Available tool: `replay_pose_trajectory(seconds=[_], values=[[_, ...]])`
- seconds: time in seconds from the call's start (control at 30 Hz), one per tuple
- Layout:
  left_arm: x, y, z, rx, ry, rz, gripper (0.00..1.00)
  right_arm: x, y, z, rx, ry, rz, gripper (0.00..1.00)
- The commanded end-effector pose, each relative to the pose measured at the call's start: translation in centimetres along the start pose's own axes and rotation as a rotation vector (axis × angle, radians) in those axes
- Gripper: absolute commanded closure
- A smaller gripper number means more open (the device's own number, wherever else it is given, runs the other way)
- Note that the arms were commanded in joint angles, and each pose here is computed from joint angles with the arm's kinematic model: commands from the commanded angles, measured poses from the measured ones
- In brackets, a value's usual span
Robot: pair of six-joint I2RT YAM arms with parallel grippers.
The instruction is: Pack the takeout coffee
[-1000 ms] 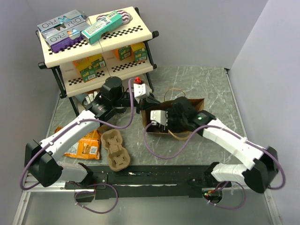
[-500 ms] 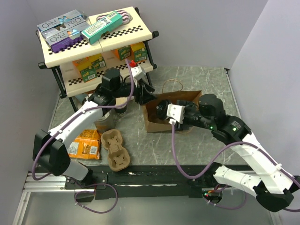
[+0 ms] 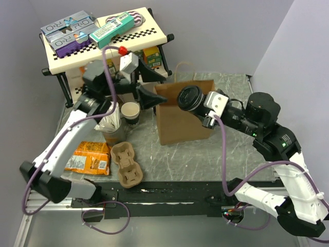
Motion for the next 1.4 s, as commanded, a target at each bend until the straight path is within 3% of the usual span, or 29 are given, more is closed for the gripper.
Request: replay_pose_trajectory(seconds=[0.0, 0.03, 0.17, 0.3, 0.73, 1.37], values=[[-1.8, 2.0, -4.5, 0.186, -0.135, 0.066, 0.0, -3.0, 2.2, 1.4, -0.085, -0.085, -0.122, 0.36], [-2.5, 2.2, -4.9, 0.201, -0.216, 0.06, 0.01, -3.6, 3.0, 1.7, -0.095, -0.1, -0.148, 0.36], [-2.7, 2.0, -6.7, 0.235, -0.268, 0.07, 0.01, -3.7, 4.0, 4.2, -0.227, -0.154, -0.191, 0.36], [-2.3, -0.4, -8.3, 0.267, -0.3, 0.102, 0.01, -2.4, 3.8, 5.0, -0.249, -0.128, -0.174, 0.36], [-1.6, -3.3, -9.6, 0.245, -0.3, 0.132, 0.01, 0.6, 3.0, 5.8, -0.259, -0.088, -0.077, 0.34], [-0.3, -4.3, -10.4, 0.295, -0.265, 0.19, 0.01, 0.8, 2.3, 4.9, -0.218, -0.025, -0.065, 0.33]])
Point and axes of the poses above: each gripper's point midway between its finger pads, its own y axis back along the fingers, its own z axis along the line the jaws close on, x = y × z, the point moved 5 cm from there along y, back along the fingers, and after that the axes turned 5 degrees about -y, right-handed, at the moved point
